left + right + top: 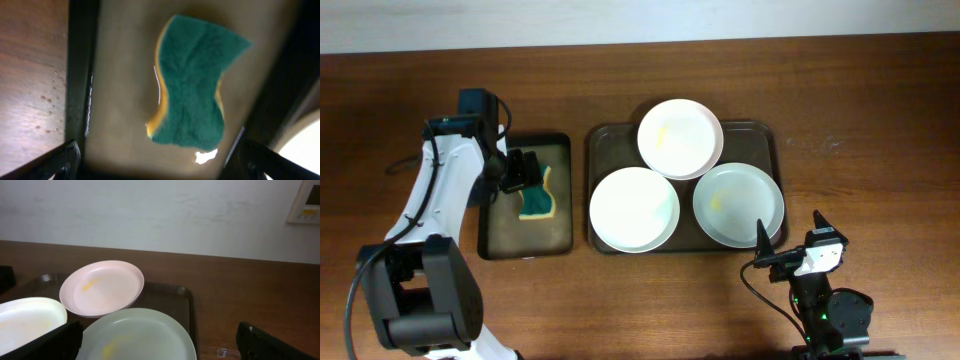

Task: Clean dirty plates on tray and stack at the side
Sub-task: 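Move the left gripper to the green sponge and grasp it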

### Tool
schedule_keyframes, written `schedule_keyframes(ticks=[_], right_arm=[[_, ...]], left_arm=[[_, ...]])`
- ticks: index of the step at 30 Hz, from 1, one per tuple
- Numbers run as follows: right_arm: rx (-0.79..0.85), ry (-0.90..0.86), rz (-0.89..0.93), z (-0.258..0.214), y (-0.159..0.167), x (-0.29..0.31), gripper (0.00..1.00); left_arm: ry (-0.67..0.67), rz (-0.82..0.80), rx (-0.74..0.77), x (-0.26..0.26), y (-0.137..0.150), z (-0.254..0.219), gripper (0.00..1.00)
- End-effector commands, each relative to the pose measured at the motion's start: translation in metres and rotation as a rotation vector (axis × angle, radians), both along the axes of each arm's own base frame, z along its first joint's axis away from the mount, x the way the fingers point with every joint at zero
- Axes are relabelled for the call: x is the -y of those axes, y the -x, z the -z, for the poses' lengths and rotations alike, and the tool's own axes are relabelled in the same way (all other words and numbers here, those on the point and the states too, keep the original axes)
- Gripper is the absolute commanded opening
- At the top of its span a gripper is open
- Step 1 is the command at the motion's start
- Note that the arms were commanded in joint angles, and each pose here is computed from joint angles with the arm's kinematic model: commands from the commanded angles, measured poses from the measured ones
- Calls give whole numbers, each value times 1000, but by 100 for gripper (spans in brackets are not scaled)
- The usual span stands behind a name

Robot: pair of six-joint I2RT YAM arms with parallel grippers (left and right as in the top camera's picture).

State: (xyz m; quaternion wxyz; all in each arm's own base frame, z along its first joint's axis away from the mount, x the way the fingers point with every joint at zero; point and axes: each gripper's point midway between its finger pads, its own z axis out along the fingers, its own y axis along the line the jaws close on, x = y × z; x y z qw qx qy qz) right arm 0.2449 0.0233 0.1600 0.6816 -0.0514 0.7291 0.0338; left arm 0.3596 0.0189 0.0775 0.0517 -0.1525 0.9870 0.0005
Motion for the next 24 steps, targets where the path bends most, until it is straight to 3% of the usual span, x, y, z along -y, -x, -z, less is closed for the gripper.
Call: schedule_keyframes(ticks=[1, 6, 10, 16, 24], right_arm=[[-2, -3, 3, 2, 0, 0, 98], [-2, -3, 3, 2, 0, 0, 98], [-2, -3, 3, 2, 0, 0, 98], [-2, -3, 3, 2, 0, 0, 98], [-2, -3, 3, 2, 0, 0, 98]], left_arm=[[62, -66, -39, 9, 10, 19, 99], [111, -52, -25, 18, 8, 22, 99], [107, -27, -5, 20, 3, 22, 70], [94, 69, 4, 35, 1, 22, 70], [17, 45, -23, 24, 11, 35, 66]])
